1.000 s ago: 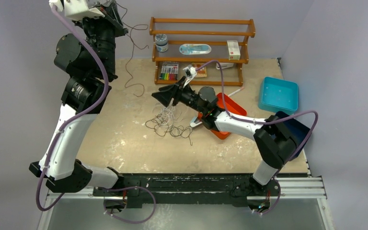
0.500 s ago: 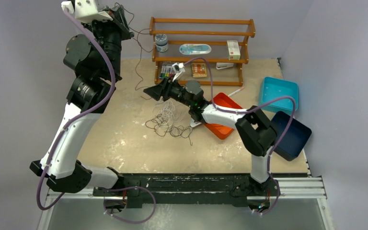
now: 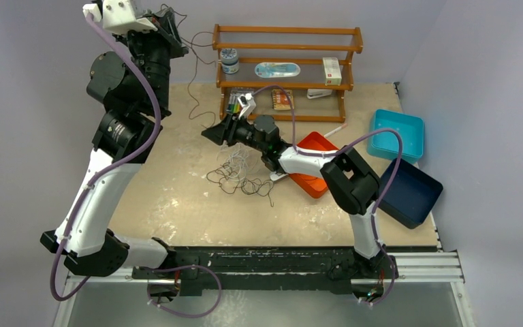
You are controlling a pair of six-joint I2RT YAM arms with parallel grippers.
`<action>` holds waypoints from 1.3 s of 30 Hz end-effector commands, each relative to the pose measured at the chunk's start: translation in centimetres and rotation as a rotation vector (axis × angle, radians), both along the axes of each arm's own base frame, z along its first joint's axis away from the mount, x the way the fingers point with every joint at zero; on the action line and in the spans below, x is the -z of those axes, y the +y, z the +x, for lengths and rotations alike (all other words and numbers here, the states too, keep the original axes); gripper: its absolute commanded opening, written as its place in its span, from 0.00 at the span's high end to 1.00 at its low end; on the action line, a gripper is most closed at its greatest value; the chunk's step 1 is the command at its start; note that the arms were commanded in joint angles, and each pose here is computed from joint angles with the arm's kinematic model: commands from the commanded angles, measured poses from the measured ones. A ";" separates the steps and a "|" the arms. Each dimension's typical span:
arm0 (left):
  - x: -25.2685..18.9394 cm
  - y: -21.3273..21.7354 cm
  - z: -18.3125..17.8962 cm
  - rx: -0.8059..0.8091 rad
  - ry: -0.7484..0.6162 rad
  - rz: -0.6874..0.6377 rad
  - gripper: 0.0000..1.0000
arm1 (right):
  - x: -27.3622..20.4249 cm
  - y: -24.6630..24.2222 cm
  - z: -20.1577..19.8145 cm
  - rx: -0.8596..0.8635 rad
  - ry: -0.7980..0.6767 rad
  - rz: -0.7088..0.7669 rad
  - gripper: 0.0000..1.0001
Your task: Untangle the cables
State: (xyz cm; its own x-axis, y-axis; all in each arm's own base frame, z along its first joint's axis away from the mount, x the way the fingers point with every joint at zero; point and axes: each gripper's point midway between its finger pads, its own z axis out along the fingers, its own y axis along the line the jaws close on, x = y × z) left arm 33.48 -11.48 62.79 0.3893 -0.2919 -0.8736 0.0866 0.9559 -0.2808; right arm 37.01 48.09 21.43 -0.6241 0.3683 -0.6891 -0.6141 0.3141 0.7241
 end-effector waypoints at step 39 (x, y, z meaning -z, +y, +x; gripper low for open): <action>0.1 0.5 -0.6 0.004 -0.009 -0.031 1.00 | -6.0 -6.6 2.7 0.171 -0.091 0.061 1.00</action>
